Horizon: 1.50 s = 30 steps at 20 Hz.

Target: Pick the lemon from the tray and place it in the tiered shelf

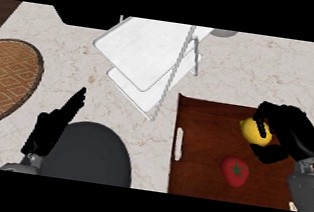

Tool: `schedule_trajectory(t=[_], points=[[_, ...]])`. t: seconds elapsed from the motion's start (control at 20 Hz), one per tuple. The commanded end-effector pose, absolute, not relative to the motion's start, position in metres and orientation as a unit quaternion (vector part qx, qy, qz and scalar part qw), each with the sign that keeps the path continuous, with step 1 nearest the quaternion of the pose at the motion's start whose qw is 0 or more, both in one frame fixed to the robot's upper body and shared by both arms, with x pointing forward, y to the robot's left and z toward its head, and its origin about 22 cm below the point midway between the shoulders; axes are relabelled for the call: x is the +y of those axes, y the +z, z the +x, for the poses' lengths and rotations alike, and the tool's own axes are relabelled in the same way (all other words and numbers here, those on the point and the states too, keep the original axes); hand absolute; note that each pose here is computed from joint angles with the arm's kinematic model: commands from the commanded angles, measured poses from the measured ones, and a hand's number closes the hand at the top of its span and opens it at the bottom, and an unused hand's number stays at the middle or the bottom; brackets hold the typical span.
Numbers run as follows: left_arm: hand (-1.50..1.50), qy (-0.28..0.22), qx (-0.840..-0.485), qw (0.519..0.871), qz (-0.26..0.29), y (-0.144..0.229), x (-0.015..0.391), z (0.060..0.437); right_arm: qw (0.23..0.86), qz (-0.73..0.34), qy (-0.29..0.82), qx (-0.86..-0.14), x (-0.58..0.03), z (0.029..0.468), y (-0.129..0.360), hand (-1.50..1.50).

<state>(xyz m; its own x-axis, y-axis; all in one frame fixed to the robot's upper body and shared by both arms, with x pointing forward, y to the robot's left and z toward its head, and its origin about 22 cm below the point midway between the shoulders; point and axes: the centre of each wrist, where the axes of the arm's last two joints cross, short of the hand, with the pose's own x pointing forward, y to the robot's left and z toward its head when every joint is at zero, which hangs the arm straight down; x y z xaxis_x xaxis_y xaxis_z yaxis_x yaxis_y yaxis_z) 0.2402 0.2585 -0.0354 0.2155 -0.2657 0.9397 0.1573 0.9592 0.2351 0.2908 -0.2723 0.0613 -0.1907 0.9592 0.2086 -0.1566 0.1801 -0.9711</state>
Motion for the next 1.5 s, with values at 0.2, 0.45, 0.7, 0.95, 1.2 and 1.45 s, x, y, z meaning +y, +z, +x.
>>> schedule_trajectory(t=[0.2,0.45,0.7,0.95,1.2,1.45], points=[[0.00,-0.126,-0.612,0.779,0.050,-0.032,0.271,0.248,0.443,-0.251,0.612,-0.605,-0.290,0.354,0.129,1.50],[0.00,-0.127,-0.608,0.782,0.054,-0.035,0.266,0.244,0.403,-0.266,0.550,-0.681,-0.297,0.347,0.177,1.50],[0.00,-0.129,-0.615,0.776,0.050,-0.036,0.262,0.251,0.441,-0.192,0.452,-0.751,-0.281,0.374,0.217,1.50],[0.00,-0.138,-0.610,0.779,0.044,-0.039,0.278,0.242,0.438,-0.206,0.434,-0.760,-0.256,0.390,0.261,1.50],[0.00,-0.135,-0.613,0.777,0.051,-0.031,0.266,0.242,0.440,-0.232,0.422,-0.758,-0.191,0.414,0.285,1.50],[0.00,-0.142,-0.609,0.779,0.048,-0.055,0.261,0.232,0.453,-0.237,0.410,-0.755,-0.163,0.437,0.298,1.50]])
